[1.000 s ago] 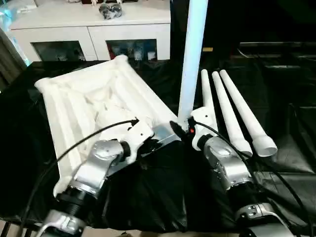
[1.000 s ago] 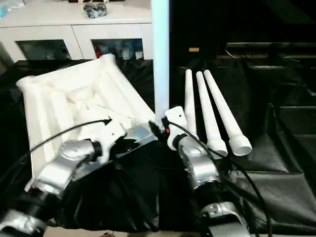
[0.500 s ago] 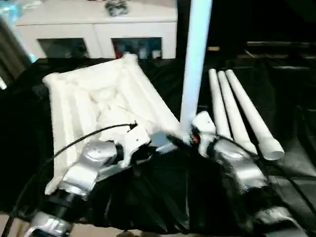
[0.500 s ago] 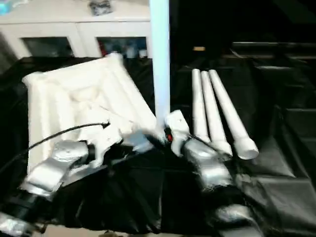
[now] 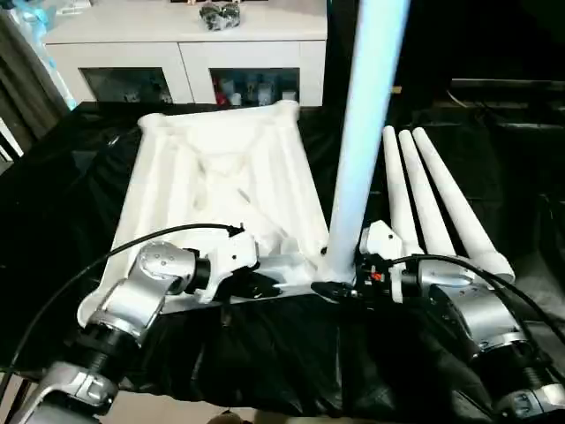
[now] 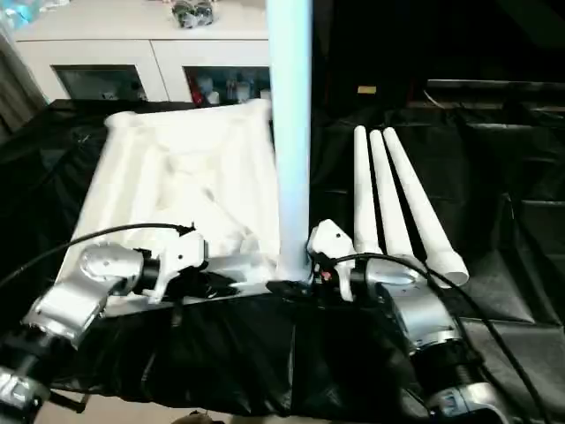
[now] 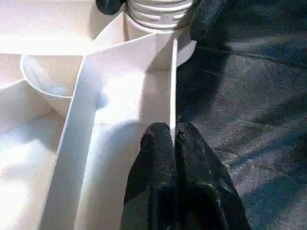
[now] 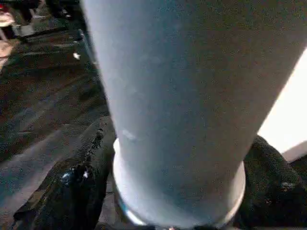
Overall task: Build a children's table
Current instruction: Rotate leg to tighten
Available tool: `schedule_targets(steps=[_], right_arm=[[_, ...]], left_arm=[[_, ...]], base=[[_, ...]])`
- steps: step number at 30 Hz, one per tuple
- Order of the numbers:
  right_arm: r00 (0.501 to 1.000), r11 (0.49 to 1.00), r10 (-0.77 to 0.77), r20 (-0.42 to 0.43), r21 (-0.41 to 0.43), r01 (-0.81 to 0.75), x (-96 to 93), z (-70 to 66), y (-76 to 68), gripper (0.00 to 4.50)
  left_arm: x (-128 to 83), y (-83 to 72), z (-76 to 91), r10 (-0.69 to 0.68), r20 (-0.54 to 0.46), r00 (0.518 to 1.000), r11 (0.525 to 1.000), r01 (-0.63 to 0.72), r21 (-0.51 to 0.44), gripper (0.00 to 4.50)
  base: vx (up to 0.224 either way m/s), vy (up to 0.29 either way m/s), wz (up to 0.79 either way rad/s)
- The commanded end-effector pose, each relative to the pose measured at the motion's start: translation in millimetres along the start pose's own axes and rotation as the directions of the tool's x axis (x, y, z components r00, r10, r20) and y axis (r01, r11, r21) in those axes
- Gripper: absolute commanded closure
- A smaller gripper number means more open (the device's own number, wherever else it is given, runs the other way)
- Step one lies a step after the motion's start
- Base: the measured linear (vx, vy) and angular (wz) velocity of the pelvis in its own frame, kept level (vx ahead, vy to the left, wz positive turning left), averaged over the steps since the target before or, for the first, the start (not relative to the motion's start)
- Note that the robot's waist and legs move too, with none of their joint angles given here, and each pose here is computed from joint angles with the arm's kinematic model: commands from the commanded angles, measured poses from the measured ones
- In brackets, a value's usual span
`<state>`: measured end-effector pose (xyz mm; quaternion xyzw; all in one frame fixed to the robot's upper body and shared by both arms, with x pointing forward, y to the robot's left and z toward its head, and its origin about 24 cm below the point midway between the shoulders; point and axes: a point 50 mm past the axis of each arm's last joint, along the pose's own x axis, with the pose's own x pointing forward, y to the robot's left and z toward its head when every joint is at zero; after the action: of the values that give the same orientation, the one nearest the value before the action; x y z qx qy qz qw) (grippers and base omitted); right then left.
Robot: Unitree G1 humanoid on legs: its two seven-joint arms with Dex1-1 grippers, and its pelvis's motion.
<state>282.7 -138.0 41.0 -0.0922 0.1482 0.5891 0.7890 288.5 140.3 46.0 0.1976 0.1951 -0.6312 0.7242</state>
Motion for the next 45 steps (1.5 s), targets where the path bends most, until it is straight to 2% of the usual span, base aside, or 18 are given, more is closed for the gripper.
schedule_targets(steps=[1, 8, 11, 13, 14, 15, 19, 21, 25, 26, 28, 31, 32, 36, 40, 41, 42, 45], right_arm=[[0.987, 0.987, 0.162, 0.01, -0.009, -0.162, 17.3, 3.5, 18.5, 1.37], [0.986, 0.986, 0.163, 0.018, 0.011, -0.164, 20.6, 4.5, 20.4, 1.71], [0.999, 1.0, 0.018, 0.041, 0.023, -0.019, 30.4, 3.6, 12.6, 1.73], [0.999, 0.999, -0.025, 0.04, 0.029, 0.024, 32.8, 3.2, 9.9, 1.73], [0.987, 0.986, -0.158, 0.016, 0.055, 0.157, 41.7, 1.5, 2.0, 1.74], [0.979, 0.977, -0.204, 0.01, 0.066, 0.203, 45.7, 1.1, -0.3, 1.74], [0.916, 0.906, -0.402, -0.02, 0.136, 0.4, 67.1, 1.7, -8.2, 1.75], [0.888, 0.873, -0.459, -0.026, 0.172, 0.456, 77.5, 3.6, -8.8, 1.75], [0.86, 0.842, -0.509, -0.029, 0.191, 0.505, 87.4, 6.4, -9.1, 1.75], [0.85, 0.829, -0.527, -0.003, 0.217, 0.515, 93.4, 10.9, -9.8, 1.75], [0.852, 0.832, -0.524, 0.017, 0.225, 0.507, 94.9, 13.5, -10.1, 1.19], [0.858, 0.839, -0.512, 0.033, 0.235, 0.491, 94.1, 15.1, -10.3, 0.97], [0.861, 0.848, -0.507, 0.046, 0.208, 0.488, 90.8, 16.2, -11.5, 0.85], [0.869, 0.867, -0.491, 0.068, 0.14, 0.479, 77.7, 14.4, -15.4, 0.85], [0.912, 0.915, -0.402, 0.078, 0.076, 0.397, 58.0, 9.4, -17.6, 0.85], [0.912, 0.915, -0.402, 0.078, 0.076, 0.397, 58.0, 9.4, -17.6, 0.85], [0.938, 0.94, -0.338, 0.072, 0.067, 0.334, 51.6, 8.0, -15.7, 0.85], [0.973, 0.975, -0.221, 0.064, 0.029, 0.22, 41.2, 6.6, -9.0, 0.85]], left_arm=[[-5, 11.1, 8.9, 0.049, 0.011, 0.999, 0.998, -0.05, 0.031, 4.5], [-7, 12.8, 6.5, 0.043, 0.021, 0.999, 0.999, -0.044, 0.016, 4.5], [-4, 16.0, 7.5, 0.128, 0.048, 0.991, 0.992, -0.128, -0.012, 4.5], [-3, 18.7, 7.5, 0.168, 0.047, 0.985, 0.986, -0.167, -0.022, 4.5], [-1, 24.5, 9.2, 0.271, 0.056, 0.961, 0.962, -0.268, -0.052, 4.5], [0, 26.5, 10.1, 0.311, 0.059, 0.948, 0.949, -0.307, -0.067, 4.5], [12, 22.6, 18.1, 0.405, 0.081, 0.911, 0.912, -0.396, -0.109, 4.5], [20, 16.5, 23.3, 0.426, 0.094, 0.9, 0.902, -0.414, -0.121, 4.5], [28, 8.8, 30.0, 0.432, 0.112, 0.895, 0.899, -0.418, -0.127, 4.5], [34, 3.7, 34.6, 0.428, 0.127, 0.895, 0.902, -0.413, -0.128, 4.5], [37, 1.2, 36.2, 0.418, 0.133, 0.899, 0.906, -0.403, -0.128, 4.5], [37, -0.1, 35.4, 0.405, 0.128, 0.905, 0.913, -0.392, -0.115, 4.5], [36, -1.3, 35.1, 0.39, 0.129, 0.912, 0.919, -0.379, -0.105, 4.5], [32, -4.5, 33.8, 0.333, 0.138, 0.933, 0.943, -0.325, -0.076, 4.5], [20, -2.3, 26.3, 0.278, 0.112, 0.954, 0.96, -0.276, -0.037, 4.5], [20, -2.3, 26.3, 0.278, 0.112, 0.954, 0.96, -0.276, -0.037, 4.5], [16, 0.0, 24.5, 0.267, 0.105, 0.958, 0.964, -0.265, -0.028, 4.5], [9, 3.2, 20.7, 0.244, 0.086, 0.966, 0.97, -0.243, -0.016, 4.5]], base=[[0.0, 0.0, 0.0], [0.0, 0.0, 0.0], [0.0, 0.0, 0.0], [0.0, 0.0, 0.0], [0.0, 0.0, 0.0], [0.0, 0.0, 0.0], [0.0, 0.0, 0.0], [0.0, 0.0, 0.0], [0.0, 0.0, 0.0], [0.0, 0.0, 0.0], [0.0, 0.0, 0.0], [0.0, 0.0, 0.0], [0.0, 0.0, 0.0], [0.0, 0.0, 0.0], [0.0, 0.0, 0.0], [0.0, 0.0, 0.0], [0.0, 0.0, 0.0], [0.0, 0.0, 0.0]])
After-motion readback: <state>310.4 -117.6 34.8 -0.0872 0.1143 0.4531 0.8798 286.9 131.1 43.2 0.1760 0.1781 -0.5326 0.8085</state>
